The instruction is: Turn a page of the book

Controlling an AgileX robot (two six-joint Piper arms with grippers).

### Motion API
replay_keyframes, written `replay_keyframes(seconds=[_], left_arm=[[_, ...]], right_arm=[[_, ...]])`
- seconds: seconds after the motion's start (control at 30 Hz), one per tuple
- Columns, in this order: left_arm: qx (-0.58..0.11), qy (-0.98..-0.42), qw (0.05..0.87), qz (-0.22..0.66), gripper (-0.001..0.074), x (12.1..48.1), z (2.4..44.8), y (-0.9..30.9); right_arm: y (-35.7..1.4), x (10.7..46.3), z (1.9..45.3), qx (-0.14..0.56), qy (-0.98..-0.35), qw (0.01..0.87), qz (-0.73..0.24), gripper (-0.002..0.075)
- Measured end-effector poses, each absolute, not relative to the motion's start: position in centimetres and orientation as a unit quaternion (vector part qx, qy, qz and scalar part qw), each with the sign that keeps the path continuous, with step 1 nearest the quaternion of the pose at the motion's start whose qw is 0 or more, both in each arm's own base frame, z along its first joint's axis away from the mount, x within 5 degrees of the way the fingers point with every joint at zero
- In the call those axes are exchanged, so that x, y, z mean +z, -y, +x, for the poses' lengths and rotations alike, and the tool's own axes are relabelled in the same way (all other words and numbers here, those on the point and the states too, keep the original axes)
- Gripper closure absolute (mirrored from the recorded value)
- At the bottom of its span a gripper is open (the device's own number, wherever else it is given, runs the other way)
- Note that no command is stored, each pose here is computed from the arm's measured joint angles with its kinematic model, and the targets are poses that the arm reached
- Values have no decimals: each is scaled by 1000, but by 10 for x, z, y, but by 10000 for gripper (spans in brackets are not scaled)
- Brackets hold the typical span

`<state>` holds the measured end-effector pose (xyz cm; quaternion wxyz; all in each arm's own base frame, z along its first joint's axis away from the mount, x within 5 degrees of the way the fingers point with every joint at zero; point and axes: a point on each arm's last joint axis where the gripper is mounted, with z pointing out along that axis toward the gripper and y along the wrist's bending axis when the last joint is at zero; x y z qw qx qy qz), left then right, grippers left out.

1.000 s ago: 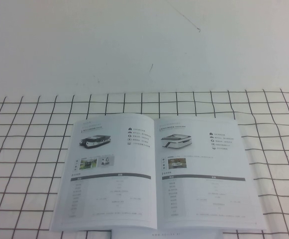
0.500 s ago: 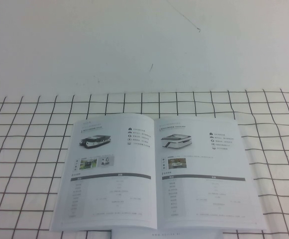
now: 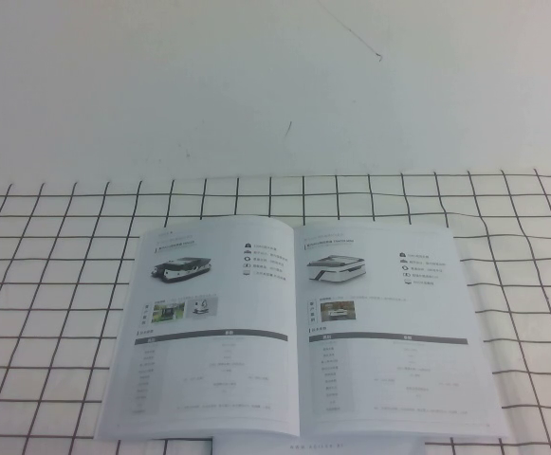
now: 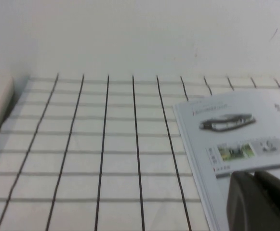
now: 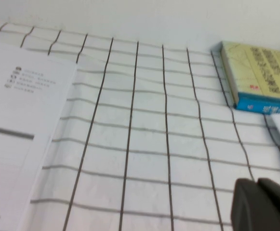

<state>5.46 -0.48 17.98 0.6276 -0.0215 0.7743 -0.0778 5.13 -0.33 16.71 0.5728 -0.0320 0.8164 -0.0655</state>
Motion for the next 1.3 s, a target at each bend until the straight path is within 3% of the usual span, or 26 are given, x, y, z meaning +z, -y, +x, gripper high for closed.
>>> replay_keyframes(seconds=[0.17,0.5,0.63,0.77,1.0,1.13,1.3], left_arm=[[-75,-718,692,-6,737,195,56,5],[-97,-580,808,11,737,228,51,8],[-100,-556,825,14,737,233,49,8],[-104,-555,825,9,737,233,49,8],[-176,-522,830,-93,737,238,48,-1],[-168,-552,812,-86,737,246,48,0],[-112,-594,796,-22,737,272,40,4]], right_arm=[[4,183,55,-77,-761,644,-28,727],[5,236,48,-121,-535,836,-25,727],[4,245,43,-117,-487,865,-18,727],[5,244,44,-118,-493,862,-15,727],[5,240,46,-114,-519,847,-14,727],[5,247,48,-102,-578,810,-15,727],[4,261,43,-92,-638,764,-21,727]])
